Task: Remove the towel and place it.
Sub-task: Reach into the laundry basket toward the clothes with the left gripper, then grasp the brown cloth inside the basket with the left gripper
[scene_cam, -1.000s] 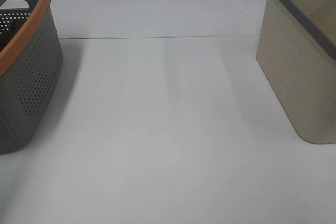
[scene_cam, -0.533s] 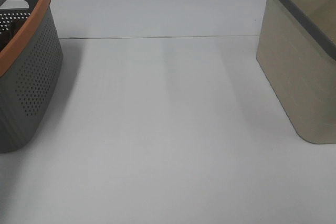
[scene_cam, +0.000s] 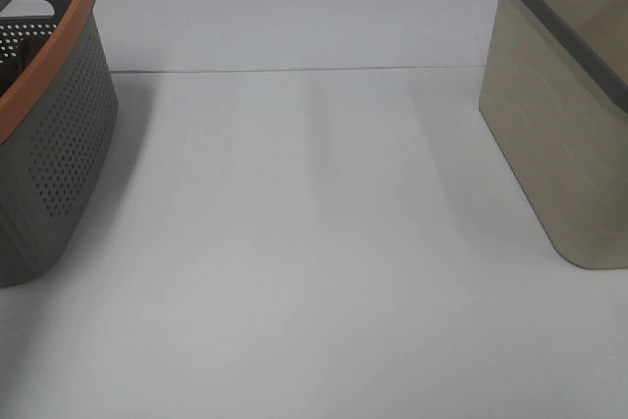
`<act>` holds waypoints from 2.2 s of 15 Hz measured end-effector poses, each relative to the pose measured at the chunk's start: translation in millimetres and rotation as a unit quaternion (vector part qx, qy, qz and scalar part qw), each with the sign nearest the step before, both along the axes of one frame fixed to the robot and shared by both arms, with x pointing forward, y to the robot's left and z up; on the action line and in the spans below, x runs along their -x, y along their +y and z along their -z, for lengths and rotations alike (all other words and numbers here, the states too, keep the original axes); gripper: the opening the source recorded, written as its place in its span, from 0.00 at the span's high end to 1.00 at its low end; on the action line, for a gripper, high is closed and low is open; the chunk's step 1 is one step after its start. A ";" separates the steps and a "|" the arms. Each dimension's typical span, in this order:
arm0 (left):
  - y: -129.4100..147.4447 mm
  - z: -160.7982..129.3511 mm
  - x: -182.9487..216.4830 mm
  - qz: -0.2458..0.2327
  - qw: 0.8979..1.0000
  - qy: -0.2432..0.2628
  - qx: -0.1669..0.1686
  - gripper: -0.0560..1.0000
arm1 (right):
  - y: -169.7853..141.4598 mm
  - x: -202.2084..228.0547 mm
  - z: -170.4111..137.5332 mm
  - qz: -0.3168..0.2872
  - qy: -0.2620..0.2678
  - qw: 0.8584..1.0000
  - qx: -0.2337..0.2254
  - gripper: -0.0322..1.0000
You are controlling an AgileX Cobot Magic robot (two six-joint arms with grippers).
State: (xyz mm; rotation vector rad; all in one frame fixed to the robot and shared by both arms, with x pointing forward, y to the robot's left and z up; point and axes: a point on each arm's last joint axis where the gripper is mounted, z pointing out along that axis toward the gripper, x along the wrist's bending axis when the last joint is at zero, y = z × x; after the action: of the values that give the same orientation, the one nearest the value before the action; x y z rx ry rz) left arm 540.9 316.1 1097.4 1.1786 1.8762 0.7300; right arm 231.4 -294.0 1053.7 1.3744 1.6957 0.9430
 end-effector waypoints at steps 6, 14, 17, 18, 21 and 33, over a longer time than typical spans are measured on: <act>5.8 -11.8 -35.3 -0.009 0.996 0.086 -0.024 0.28 | 0.0 0.0 0.0 0.000 0.000 1.000 0.000 0.25; 70.1 -10.6 -62.4 -0.080 0.981 0.171 0.049 0.28 | 0.0 0.0 0.0 0.000 0.000 1.000 0.000 0.25; 90.7 8.7 -68.3 -0.079 0.974 0.183 0.109 0.28 | 0.0 0.0 0.0 0.000 0.000 1.000 0.000 0.25; 95.6 15.5 -70.3 -0.081 0.971 0.190 0.118 0.28 | 0.0 0.0 0.0 0.000 0.000 1.000 0.000 0.25; 100.3 38.7 -82.0 -0.075 0.958 0.243 0.132 0.28 | 0.0 0.0 0.0 0.000 0.000 1.000 0.000 0.25; 107.2 78.5 -128.2 -0.060 0.938 0.282 0.192 0.39 | 0.0 0.0 0.0 0.000 0.000 1.000 0.000 0.25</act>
State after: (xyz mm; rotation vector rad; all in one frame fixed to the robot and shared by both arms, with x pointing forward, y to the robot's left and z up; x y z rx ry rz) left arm 669.1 423.3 1018.9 1.0900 2.4386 0.0565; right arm 231.4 -294.0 1053.7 1.3744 1.6957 0.9430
